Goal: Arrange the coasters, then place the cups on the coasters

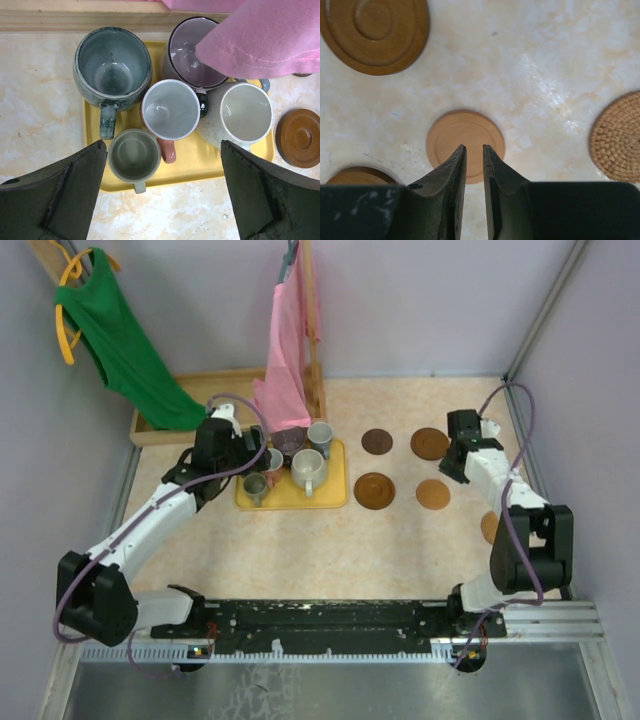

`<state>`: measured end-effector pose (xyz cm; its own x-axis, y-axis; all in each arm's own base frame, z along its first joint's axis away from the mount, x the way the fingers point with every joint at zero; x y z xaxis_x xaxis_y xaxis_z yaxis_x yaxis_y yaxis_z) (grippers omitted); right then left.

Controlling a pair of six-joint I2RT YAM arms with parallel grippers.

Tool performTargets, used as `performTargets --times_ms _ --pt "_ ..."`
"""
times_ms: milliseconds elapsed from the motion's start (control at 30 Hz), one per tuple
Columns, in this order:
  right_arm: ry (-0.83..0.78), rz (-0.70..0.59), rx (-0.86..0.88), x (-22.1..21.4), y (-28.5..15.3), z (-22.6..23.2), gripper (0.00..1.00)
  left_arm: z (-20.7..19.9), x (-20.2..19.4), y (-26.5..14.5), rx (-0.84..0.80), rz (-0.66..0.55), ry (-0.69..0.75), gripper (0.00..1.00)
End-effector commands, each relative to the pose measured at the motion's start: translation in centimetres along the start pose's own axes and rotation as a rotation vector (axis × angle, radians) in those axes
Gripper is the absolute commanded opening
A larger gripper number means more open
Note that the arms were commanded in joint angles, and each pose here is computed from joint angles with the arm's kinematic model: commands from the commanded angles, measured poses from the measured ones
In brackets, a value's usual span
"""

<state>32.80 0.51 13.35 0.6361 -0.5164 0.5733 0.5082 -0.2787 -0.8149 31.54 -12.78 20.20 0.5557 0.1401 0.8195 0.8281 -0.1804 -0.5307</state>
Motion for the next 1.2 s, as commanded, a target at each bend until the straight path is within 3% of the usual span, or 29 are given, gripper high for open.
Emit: performTargets --times_ms 0,233,500,1167 --pt "0.039 -0.032 -0.08 0.1 -1.4 -3.7 0.21 -0.4 0.3 -1.0 -0.031 -0.021 -0.013 1.0" --pt "0.215 0.019 -0.172 -1.3 -0.8 -10.5 0.18 -0.7 -0.2 -1.2 -0.061 -0.01 -0.02 1.0" --pt "0.364 0.066 -0.277 -2.5 0.3 -14.9 0.18 -1.0 -0.4 -1.3 -0.093 -0.008 -0.022 1.0" --pt "0.429 0.14 -0.322 -1.8 4.3 -15.9 0.18 -1.2 -0.2 -1.7 -0.095 -0.014 -0.016 1.0"
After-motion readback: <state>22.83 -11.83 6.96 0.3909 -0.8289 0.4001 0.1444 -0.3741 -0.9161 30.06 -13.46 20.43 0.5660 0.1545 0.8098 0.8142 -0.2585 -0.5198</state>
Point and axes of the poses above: each gripper's point midway between its finger pads, its own y axis out along the fingers, its own z axis along the line the jaws close on, x = y × z, the point moved 5 cm from there along -y, back along the fingers, and after that the axes turned 1 degree about y, right-handed, at the moved point
